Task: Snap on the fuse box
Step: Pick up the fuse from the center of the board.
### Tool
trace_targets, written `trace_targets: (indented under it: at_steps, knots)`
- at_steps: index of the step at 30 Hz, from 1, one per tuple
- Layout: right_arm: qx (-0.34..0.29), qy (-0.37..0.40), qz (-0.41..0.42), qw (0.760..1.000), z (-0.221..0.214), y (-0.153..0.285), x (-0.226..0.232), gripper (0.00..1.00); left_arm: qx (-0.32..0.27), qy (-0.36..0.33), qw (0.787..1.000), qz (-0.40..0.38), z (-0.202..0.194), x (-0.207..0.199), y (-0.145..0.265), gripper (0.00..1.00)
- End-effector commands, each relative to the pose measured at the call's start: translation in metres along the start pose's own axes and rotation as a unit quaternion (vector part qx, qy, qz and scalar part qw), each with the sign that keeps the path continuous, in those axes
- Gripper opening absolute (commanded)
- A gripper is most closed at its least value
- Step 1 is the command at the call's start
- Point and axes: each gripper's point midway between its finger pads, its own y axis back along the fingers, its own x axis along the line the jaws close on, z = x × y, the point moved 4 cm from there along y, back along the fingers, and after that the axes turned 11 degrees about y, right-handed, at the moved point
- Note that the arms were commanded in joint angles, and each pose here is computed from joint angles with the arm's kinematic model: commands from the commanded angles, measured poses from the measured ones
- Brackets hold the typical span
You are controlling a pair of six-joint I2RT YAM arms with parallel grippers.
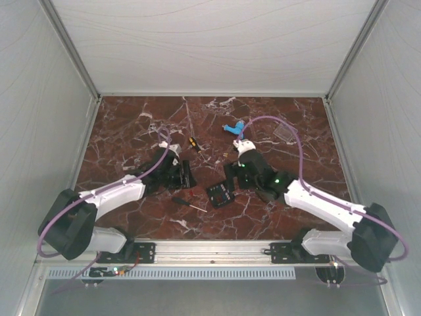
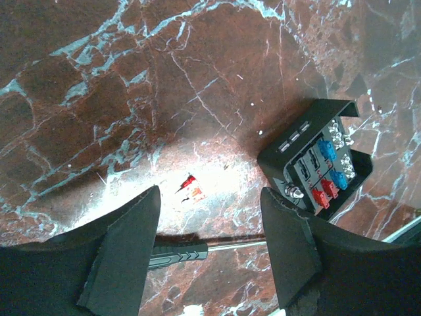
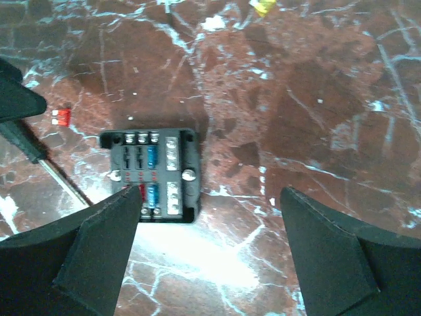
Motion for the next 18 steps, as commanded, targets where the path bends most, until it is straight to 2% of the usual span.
trace_targets:
  at_steps: [1, 4, 6, 12, 18]
  knots:
    - [-0.08, -0.024, -0.013, 0.996, 0.011, 0.009, -0.019, 0.86, -0.011, -0.036, 0.999, 0.006, 0.004, -0.003, -0.004, 0.64]
    - [-0.099, -0.037, -0.003, 0.994, 0.002, 0.011, -0.025, 0.91, -0.002, -0.042, 0.999, 0.011, 0.002, -0.003, -0.01, 0.64]
    - [-0.107, -0.041, -0.001, 0.993, -0.006, 0.009, -0.027, 0.98, 0.008, -0.043, 0.999, 0.012, -0.001, -0.003, -0.015, 0.64]
    - [-0.091, -0.045, -0.02, 0.995, -0.019, -0.002, -0.032, 0.98, 0.037, -0.047, 0.998, -0.003, -0.01, -0.01, -0.031, 0.59]
    - [-0.081, -0.046, -0.027, 0.995, -0.022, -0.006, -0.033, 0.98, 0.066, -0.051, 0.996, 0.027, -0.024, -0.005, -0.034, 0.52]
